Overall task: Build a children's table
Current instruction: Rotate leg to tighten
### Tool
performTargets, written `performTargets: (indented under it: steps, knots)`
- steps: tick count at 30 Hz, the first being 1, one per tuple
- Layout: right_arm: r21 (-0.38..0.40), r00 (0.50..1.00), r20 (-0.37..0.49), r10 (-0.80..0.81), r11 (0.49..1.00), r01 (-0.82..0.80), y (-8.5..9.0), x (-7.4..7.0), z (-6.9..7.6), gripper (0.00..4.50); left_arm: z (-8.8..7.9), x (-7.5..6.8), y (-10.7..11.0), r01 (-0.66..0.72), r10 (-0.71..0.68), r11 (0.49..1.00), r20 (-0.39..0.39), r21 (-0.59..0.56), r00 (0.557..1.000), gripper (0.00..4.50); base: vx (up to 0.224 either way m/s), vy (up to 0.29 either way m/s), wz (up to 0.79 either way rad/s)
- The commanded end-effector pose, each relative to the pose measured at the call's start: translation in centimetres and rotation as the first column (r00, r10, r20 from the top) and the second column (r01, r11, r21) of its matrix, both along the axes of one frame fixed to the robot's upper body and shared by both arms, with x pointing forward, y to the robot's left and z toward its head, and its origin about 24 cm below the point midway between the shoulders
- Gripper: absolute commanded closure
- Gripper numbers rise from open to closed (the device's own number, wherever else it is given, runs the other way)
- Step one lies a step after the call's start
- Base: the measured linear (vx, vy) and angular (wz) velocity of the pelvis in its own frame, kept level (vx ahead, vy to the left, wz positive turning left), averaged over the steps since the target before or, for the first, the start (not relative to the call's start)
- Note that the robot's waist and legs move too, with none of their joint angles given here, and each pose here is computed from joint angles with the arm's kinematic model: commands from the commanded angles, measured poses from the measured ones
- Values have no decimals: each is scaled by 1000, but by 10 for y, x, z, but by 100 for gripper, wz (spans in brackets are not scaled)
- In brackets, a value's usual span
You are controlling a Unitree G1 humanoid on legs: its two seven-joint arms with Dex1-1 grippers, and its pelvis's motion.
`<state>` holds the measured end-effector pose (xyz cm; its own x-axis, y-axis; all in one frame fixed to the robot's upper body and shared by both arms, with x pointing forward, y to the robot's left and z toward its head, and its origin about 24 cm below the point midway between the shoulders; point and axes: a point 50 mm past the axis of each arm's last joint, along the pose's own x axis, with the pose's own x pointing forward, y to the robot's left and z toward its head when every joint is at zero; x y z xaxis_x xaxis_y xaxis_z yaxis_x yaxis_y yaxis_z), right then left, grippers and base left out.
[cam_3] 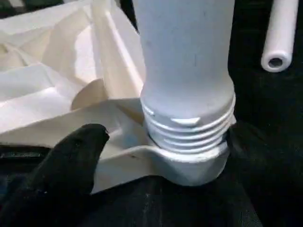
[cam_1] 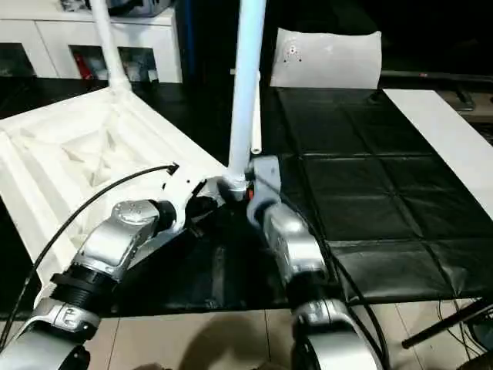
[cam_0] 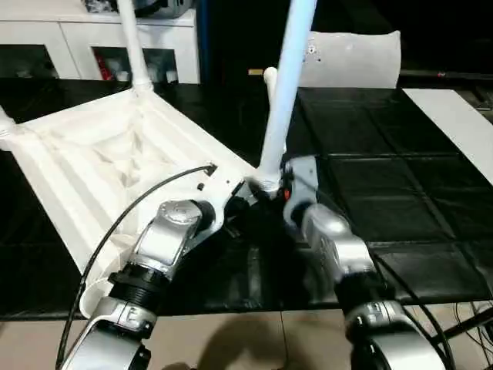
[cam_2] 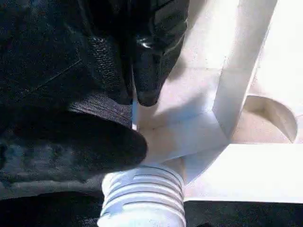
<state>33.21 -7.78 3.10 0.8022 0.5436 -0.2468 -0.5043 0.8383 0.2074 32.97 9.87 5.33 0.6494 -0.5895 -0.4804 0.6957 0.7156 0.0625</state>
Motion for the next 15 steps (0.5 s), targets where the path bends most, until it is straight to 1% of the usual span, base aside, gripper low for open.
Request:
performTargets:
  steps: [1,3,4,5,8,10,11,12,13,14,15]
  knots:
    - [7,991,-87,99,995,-98,8,-14,-17,3,19,3,-7,63,-59,997,105,-38,993,450,0,0,0]
    - [-3,993,-70,92,996,-93,-5,-15,-15,3,17,2,-3,81,-78,997,102,-21,992,450,0,0,0]
    - [-3,995,-51,89,996,-90,-14,-16,-13,3,16,1,1,100,-99,995,100,-8,990,450,0,0,0]
    - [-4,995,-37,88,996,-89,-21,-17,-11,3,15,0,3,117,-116,993,101,0,988,450,0,0,0]
    - [-53,996,31,89,995,-88,-38,-16,-3,3,13,-4,8,176,-177,984,91,20,980,450,0,0,0]
    - [-44,993,45,111,993,-109,-47,-18,2,3,10,-7,12,213,-215,976,80,40,973,450,0,0,0]
    - [-51,992,58,116,992,-113,-53,-18,6,3,9,-9,15,242,-245,969,73,55,967,450,0,0,0]
    - [-67,984,103,146,988,-140,-65,-19,16,3,6,-11,23,290,-295,954,59,80,954,450,0,0,0]
    - [-67,984,103,146,988,-140,-65,-19,16,3,6,-11,23,290,-295,954,59,80,954,450,0,0,0]
    - [-76,973,131,188,981,-179,-71,-21,23,3,6,-14,27,336,-341,937,54,93,938,450,0,0,0]
    - [-93,969,144,200,978,-188,-74,-21,25,3,5,-15,29,352,-358,931,50,97,932,450,0,0,0]
